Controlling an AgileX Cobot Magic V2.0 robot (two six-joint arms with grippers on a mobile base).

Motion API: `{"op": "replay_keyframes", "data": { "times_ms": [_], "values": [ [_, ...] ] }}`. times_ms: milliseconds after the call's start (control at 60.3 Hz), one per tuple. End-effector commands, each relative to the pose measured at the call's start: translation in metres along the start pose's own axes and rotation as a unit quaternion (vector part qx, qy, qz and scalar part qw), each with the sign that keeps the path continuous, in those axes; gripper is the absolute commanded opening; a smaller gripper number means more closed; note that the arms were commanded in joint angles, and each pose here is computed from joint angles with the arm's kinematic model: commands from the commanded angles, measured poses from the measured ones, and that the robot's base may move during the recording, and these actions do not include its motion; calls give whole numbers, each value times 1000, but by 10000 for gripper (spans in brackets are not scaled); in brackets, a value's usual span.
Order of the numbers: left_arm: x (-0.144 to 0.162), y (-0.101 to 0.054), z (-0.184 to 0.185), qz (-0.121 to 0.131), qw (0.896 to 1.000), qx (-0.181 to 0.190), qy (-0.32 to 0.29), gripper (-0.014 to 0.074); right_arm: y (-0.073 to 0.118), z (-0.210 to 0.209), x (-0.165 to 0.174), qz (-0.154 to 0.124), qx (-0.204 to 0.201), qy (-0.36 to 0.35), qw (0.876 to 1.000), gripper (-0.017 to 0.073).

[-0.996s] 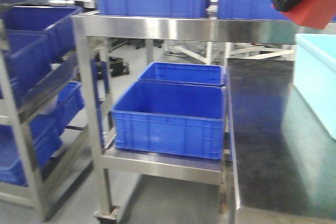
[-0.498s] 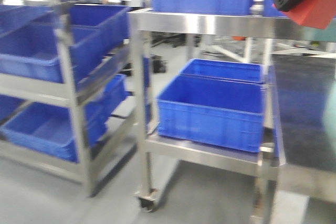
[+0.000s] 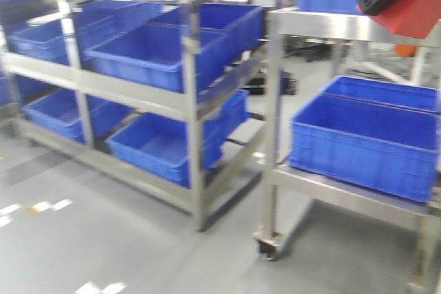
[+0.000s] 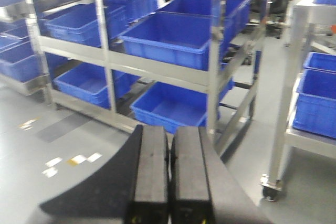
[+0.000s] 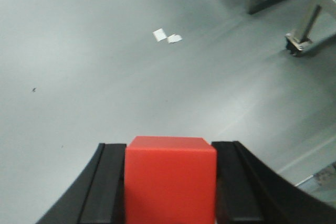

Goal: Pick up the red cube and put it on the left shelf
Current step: 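Drive the base to the shelf of blue bins, holding the cube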

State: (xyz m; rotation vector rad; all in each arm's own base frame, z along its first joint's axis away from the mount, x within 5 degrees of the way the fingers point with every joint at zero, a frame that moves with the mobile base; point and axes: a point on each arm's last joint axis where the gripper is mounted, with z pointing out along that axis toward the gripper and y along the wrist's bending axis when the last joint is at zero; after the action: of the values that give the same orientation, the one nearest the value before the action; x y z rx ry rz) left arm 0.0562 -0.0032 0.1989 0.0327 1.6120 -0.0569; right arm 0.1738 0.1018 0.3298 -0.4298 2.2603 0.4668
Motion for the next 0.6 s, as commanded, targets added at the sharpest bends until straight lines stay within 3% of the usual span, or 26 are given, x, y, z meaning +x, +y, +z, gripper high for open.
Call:
{"op": "replay_keyframes", "data": {
  "times_ms": [0,581],
  "values": [
    [-1,0,0,-4,999,3,-41,102,3,-11,-14,-4,-7,-57,998,55],
    [-1,0,0,-4,999,3,-41,102,3,-11,-14,-4,-7,-57,998,55]
  ]
}}
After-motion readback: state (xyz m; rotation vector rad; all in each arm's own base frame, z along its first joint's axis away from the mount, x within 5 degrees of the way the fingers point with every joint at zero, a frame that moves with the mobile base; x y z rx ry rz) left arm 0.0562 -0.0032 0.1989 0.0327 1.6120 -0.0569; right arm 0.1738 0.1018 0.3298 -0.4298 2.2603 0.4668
